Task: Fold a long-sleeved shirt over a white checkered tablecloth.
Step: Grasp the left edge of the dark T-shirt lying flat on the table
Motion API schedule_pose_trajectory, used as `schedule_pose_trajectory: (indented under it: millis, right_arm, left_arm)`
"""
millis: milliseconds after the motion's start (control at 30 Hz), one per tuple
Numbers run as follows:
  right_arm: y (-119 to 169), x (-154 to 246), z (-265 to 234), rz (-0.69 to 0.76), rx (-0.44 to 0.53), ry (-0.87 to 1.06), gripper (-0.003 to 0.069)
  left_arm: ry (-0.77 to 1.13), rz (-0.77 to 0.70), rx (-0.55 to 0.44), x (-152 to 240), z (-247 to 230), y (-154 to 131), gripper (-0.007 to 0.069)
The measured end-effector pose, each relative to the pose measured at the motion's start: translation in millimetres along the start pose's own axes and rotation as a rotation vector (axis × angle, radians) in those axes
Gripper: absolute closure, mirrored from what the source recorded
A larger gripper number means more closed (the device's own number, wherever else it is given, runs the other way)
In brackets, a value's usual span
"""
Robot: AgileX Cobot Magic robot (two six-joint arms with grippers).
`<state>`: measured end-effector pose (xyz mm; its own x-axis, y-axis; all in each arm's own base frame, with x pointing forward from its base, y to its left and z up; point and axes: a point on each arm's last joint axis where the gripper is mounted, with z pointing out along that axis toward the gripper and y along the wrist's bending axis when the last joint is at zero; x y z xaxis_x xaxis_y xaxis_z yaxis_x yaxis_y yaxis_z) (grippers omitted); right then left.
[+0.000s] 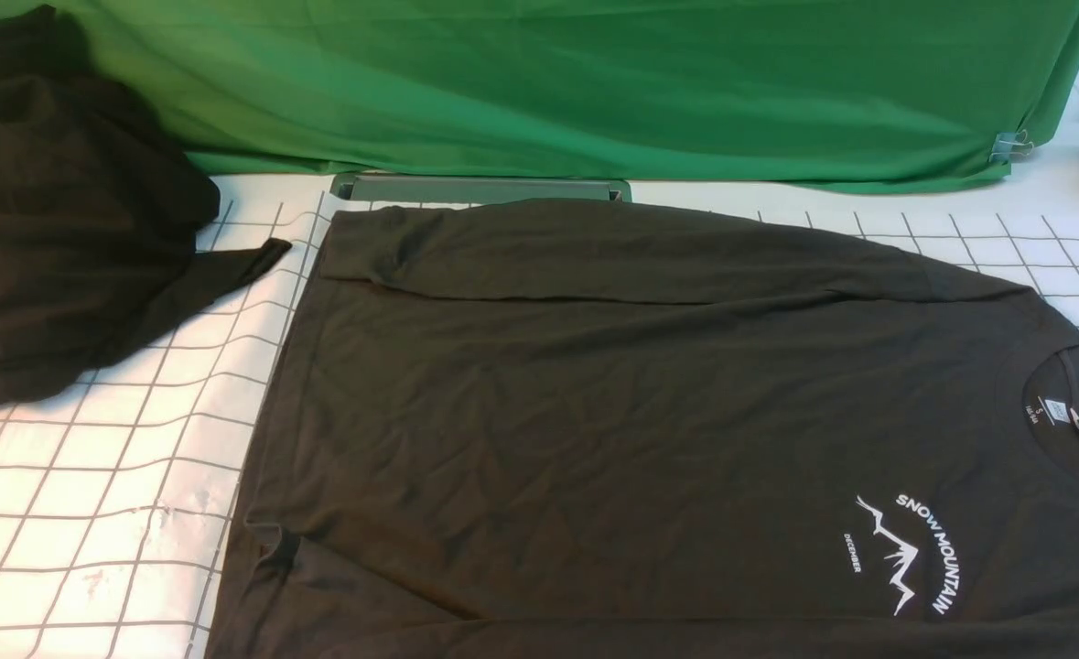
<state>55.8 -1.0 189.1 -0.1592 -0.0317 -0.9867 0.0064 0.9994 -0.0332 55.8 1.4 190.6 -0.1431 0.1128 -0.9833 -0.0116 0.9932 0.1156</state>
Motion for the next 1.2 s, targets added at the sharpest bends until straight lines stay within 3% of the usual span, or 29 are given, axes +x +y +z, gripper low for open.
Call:
schedule_pose_trajectory:
  millis: [300, 400, 433, 467, 700, 833, 900, 933, 1033, 1100, 1200]
  right_arm:
    - [0, 0, 0, 0.000, 0.000, 0.000, 0.0416]
    - [0, 0, 0, 0.000, 0.000, 0.000, 0.0416]
    - [0, 0, 0, 0.000, 0.000, 0.000, 0.0416]
    - [0, 0, 0, 0.000, 0.000, 0.000, 0.0416]
    - [0, 0, 0, 0.000, 0.000, 0.000, 0.0416]
    - [0, 0, 0, 0.027, -0.003, -0.005, 0.0416]
    - [1, -5, 0, 0.160, -0.020, -0.051, 0.0416]
    - [2, -10, -1, 0.293, -0.039, -0.104, 0.0416]
    - [1, -22, -3, 0.581, -0.081, -0.238, 0.0416]
    - [-2, -30, -5, 0.727, -0.106, -0.326, 0.0416]
    - [-5, -37, -8, 0.783, -0.123, -0.421, 0.0416]
  left_arm:
    - [-0.027, 0.015, -0.008, -2, 0, 1, 0.0622]
    - [-0.207, -0.320, 0.008, -19, -2, 2, 0.0622]
    - [-0.233, -0.342, 0.006, -21, -2, 3, 0.0622]
    - [-0.309, -0.466, 0.002, -27, -4, 6, 0.0622]
    - [-0.610, -0.652, -0.036, -47, -16, 20, 0.0622]
    - [-0.724, -0.934, 0.063, -54, -21, 23, 0.0622]
    - [-0.771, -0.952, 0.117, -66, -26, 22, 0.0622]
    - [-0.772, -0.944, 0.148, -78, -29, 21, 0.0622]
    - [-0.682, -0.865, 0.198, -131, -38, 18, 0.0622]
    - [-0.555, -0.784, 0.159, -166, -39, 20, 0.0622]
    - [-0.277, -0.635, 0.040, -210, -25, 26, 0.0622]
